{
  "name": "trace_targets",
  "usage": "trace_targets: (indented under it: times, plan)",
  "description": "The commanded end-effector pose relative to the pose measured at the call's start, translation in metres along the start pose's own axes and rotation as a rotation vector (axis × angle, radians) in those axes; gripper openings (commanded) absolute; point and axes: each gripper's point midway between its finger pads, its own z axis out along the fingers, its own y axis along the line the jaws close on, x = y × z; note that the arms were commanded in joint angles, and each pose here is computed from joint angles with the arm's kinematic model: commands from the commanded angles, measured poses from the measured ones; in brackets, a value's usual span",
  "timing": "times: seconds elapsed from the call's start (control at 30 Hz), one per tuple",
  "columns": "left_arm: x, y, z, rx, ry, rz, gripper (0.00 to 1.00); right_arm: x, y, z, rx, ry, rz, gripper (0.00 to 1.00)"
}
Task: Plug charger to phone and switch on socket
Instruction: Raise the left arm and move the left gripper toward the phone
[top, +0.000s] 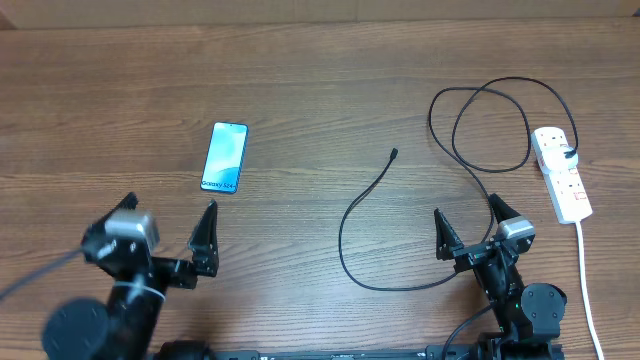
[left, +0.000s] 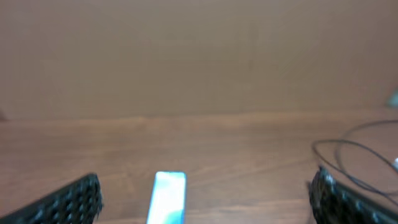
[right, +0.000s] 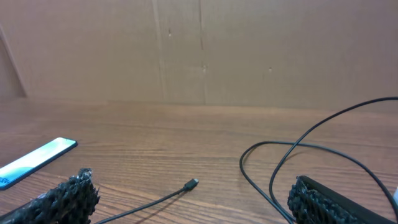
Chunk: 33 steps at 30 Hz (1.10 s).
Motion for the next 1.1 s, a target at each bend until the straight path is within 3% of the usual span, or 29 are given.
trace_targets:
  times: [0.0,0.2,0.4,0.43,0.47,0.53,0.57,0.77,0.8,0.9,1.07]
  plan:
    - [-0.019,-0.021,0.006,0.120,0.105,-0.005,1.00,0.001,0.002,0.000,-0.010,-0.006,-0.006,1.00]
    - [-0.015,-0.018,0.027,0.110,0.424,-0.069,1.00,0.001,0.002,0.000,-0.010,-0.006,-0.006,1.00]
    - [0.005,-0.012,0.053,0.099,0.604,-0.120,1.00,0.001,0.002,0.000,-0.010,-0.006,-0.006,1.00]
    - [0.009,-0.011,0.057,0.098,0.626,-0.126,0.96,0.001,0.002,0.000,-0.010,-0.006,-0.006,1.00]
    - [0.013,-0.010,0.062,0.096,0.648,-0.132,0.76,0.001,0.002,0.000,-0.010,-0.006,-0.006,1.00]
    - [0.022,-0.008,0.069,0.093,0.690,-0.143,0.21,0.001,0.002,0.000,-0.010,-0.006,-0.006,1.00]
    - [0.026,-0.007,0.072,0.092,0.710,-0.149,0.04,0.001,0.002,0.000,-0.010,-0.006,-0.006,1.00]
    - [0.051,-0.001,0.085,0.060,0.832,-0.202,0.05,0.001,0.002,0.000,-0.010,-0.006,-0.006,1.00]
    - [0.055,0.001,0.086,0.052,0.850,-0.204,0.16,0.001,0.002,0.000,-0.010,-0.006,-0.006,1.00]
    - [0.066,0.009,0.090,-0.005,0.899,-0.220,0.35,0.001,0.002,0.000,-0.010,-0.006,-0.006,1.00]
    - [0.079,0.017,0.093,-0.051,0.959,-0.234,0.54,0.001,0.002,0.000,-0.010,-0.006,-0.006,1.00]
